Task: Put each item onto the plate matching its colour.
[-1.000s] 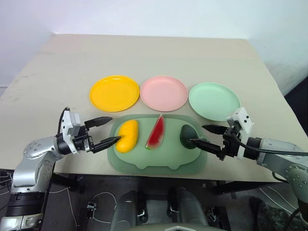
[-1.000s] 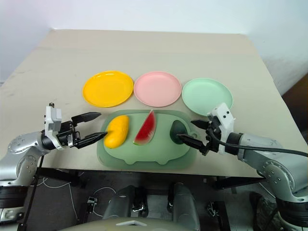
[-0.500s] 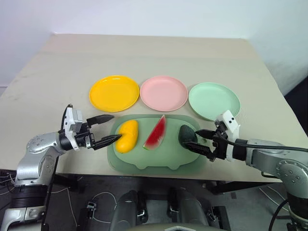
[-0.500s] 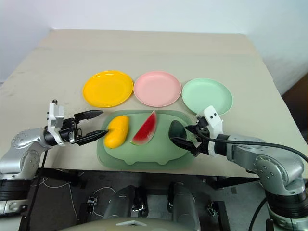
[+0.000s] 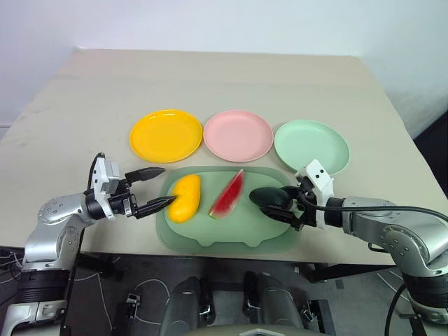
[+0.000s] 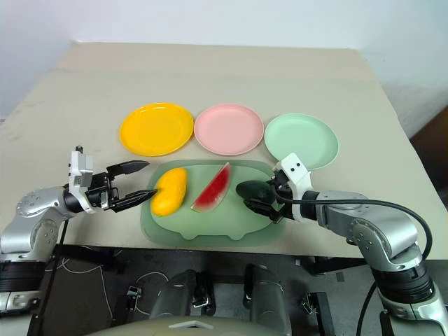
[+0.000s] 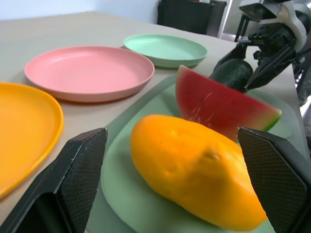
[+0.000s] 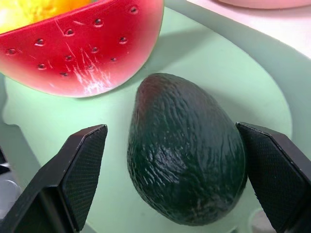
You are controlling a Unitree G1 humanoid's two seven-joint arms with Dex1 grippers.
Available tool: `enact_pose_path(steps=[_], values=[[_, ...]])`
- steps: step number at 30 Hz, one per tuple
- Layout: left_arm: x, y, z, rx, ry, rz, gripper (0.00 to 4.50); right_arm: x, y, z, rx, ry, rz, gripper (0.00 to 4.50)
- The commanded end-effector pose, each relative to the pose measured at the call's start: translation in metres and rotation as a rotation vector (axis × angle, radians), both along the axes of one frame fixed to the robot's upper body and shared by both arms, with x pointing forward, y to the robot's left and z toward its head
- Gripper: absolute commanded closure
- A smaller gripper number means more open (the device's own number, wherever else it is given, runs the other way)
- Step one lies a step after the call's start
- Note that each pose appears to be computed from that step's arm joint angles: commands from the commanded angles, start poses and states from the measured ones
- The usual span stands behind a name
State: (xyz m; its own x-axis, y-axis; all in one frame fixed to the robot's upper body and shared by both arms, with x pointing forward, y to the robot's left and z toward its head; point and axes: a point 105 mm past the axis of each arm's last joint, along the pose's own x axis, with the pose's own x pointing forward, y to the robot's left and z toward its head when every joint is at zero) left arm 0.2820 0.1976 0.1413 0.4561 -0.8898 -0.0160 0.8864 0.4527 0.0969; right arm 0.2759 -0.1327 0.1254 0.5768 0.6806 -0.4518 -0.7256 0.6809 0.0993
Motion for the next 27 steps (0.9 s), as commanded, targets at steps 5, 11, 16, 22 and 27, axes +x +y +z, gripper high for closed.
enact_pose_path(steps=[5, 11, 16, 22, 27], values=[[-0.004, 0.004, 0.009, 0.005, -0.053, 0.02, 0.03, 0.004, 0.003, 0.007, -0.018, -0.052, 0.052, 0.0], [-0.005, 0.004, 0.01, 0.005, -0.058, 0.032, 0.01, 0.01, 0.004, 0.007, -0.031, -0.073, 0.066, 0.19], [-0.006, 0.007, 0.011, 0.012, -0.062, 0.046, 0.0, 0.008, 0.006, 0.009, -0.047, -0.096, 0.108, 1.54], [-0.007, 0.008, 0.012, 0.015, -0.064, 0.057, 0.0, 0.013, 0.008, 0.038, 0.021, -0.17, 0.129, 1.54], [-0.008, 0.008, 0.014, 0.012, -0.067, 0.064, 0.0, 0.05, -0.019, 0.077, 0.039, -0.305, -0.026, 1.54]])
